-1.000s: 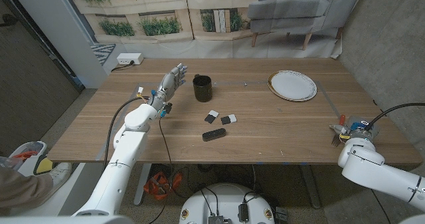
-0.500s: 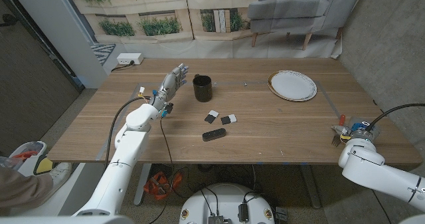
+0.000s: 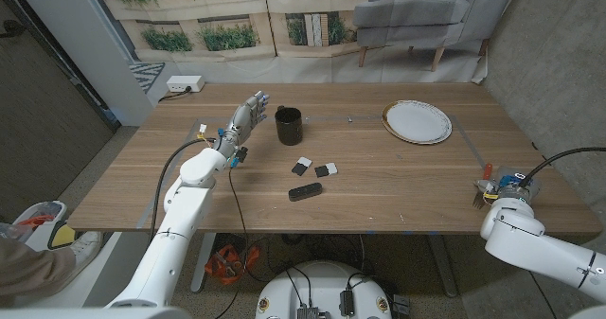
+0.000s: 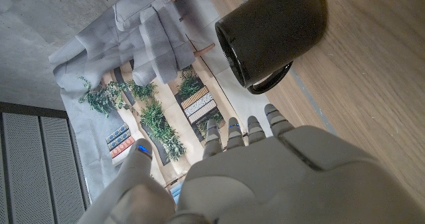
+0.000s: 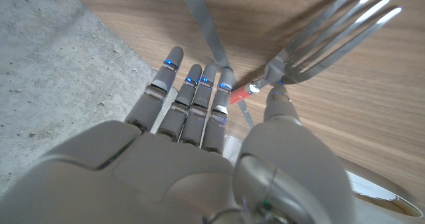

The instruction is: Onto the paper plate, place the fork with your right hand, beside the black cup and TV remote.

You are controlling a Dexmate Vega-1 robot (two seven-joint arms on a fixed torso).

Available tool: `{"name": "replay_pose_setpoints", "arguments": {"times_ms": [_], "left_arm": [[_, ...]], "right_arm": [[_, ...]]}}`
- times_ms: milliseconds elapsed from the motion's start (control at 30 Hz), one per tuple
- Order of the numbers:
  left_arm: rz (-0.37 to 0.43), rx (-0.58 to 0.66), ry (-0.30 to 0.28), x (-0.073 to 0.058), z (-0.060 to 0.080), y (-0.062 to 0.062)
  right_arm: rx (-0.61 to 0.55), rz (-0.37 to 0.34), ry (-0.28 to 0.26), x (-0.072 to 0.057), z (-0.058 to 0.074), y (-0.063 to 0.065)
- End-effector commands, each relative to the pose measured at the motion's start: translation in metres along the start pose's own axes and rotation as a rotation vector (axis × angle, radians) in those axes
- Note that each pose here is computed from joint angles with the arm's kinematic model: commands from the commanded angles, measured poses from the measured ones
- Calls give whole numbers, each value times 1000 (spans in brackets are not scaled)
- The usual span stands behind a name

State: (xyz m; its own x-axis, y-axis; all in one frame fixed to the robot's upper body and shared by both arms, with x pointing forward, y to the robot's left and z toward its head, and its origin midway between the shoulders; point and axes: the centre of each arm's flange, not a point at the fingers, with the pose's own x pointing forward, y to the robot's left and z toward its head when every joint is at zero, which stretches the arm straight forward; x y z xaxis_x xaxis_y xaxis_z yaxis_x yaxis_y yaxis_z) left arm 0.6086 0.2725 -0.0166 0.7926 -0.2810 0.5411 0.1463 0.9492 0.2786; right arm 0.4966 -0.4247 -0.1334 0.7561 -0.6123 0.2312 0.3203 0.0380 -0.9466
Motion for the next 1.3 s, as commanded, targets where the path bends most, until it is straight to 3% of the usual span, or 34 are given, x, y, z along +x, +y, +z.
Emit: {"name": "replay_pose_setpoints", "arguments": {"times_ms": [33,1300], "left_arm": [[2,-1,-3,-1,0,1],[-10,-7,-6,10,-3,4]], "right_arm": [[-9,-18,-1,-1,5,2],[-12,-95,32,-3,9,-5]]}}
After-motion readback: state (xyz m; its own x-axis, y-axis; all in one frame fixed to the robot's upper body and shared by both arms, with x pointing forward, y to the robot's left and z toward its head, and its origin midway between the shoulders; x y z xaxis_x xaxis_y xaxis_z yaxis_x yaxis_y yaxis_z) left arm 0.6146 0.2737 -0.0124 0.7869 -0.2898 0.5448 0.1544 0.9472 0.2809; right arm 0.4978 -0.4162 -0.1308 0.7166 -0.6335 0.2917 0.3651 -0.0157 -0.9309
